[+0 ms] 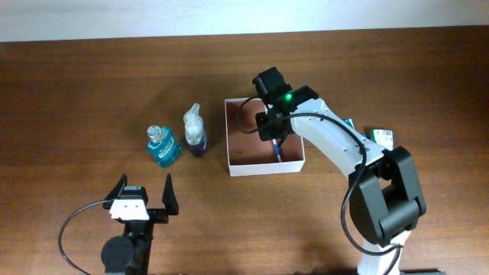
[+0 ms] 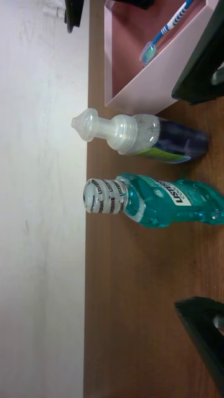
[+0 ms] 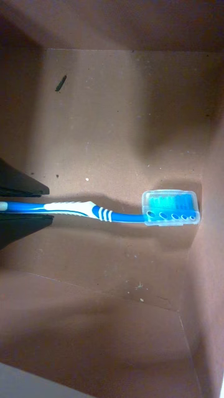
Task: Pack container
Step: 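Carry the toothbrush left into the box and release it, then return the right gripper to the toothpaste tube and grasp it, then lower the toothpaste tube into the box and open the right gripper, then move the right gripper to the blue razor and grasp it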
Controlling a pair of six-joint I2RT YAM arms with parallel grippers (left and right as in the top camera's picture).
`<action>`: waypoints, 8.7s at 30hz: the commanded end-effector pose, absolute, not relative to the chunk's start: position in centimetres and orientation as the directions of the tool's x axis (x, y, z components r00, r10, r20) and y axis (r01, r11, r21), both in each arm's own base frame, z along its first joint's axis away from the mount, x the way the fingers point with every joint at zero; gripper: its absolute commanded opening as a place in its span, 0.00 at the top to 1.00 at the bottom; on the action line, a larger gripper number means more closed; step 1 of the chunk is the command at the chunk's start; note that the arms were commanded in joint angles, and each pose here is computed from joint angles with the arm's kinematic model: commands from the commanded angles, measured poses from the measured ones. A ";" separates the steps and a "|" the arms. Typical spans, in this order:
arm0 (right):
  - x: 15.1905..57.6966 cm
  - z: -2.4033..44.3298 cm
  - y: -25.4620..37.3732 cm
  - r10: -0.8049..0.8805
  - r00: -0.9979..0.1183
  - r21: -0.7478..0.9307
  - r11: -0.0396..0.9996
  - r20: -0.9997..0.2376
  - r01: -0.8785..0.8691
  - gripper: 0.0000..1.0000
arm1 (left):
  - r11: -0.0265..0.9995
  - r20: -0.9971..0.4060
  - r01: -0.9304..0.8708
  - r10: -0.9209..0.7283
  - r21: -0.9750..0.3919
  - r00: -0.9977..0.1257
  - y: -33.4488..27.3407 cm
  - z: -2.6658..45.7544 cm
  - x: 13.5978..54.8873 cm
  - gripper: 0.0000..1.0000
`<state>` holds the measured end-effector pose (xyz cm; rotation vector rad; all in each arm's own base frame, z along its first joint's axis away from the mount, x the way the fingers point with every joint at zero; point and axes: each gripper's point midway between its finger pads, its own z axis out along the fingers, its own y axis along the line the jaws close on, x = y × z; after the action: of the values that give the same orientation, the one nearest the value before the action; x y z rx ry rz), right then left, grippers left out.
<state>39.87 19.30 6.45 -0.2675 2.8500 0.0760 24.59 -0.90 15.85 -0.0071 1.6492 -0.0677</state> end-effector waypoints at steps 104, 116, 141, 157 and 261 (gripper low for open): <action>37.6 14.5 4.8 0.011 -0.920 0.147 0.988 -0.391 -0.051 0.96 | 0.998 -0.996 0.048 -0.033 -0.037 -0.080 -1.1 15.7 24.6 0.01; 36.6 16.3 13.5 -0.046 -0.893 0.209 0.965 -0.448 -0.155 0.96 | 0.998 -0.996 0.048 -0.033 -0.037 -0.080 -1.1 15.7 24.6 0.01; 36.9 6.7 17.8 -0.140 -0.951 0.186 0.963 -0.275 -0.196 0.95 | 0.998 -0.996 0.048 -0.033 -0.037 -0.080 -1.1 15.7 24.6 0.01; 37.6 9.6 18.0 -0.138 -0.929 0.196 0.957 -0.344 -0.215 0.72 | 0.998 -0.996 0.048 -0.033 -0.037 -0.080 -1.1 15.7 24.6 0.01; 38.2 13.8 6.4 -0.047 -0.936 0.133 0.986 -0.349 -0.099 0.96 | 0.998 -0.996 0.048 -0.033 -0.037 -0.080 -1.1 15.7 24.6 0.01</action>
<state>37.68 4.58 10.41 -0.1129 2.8707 0.1699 24.59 -0.90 15.85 -0.0074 1.6492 -0.0674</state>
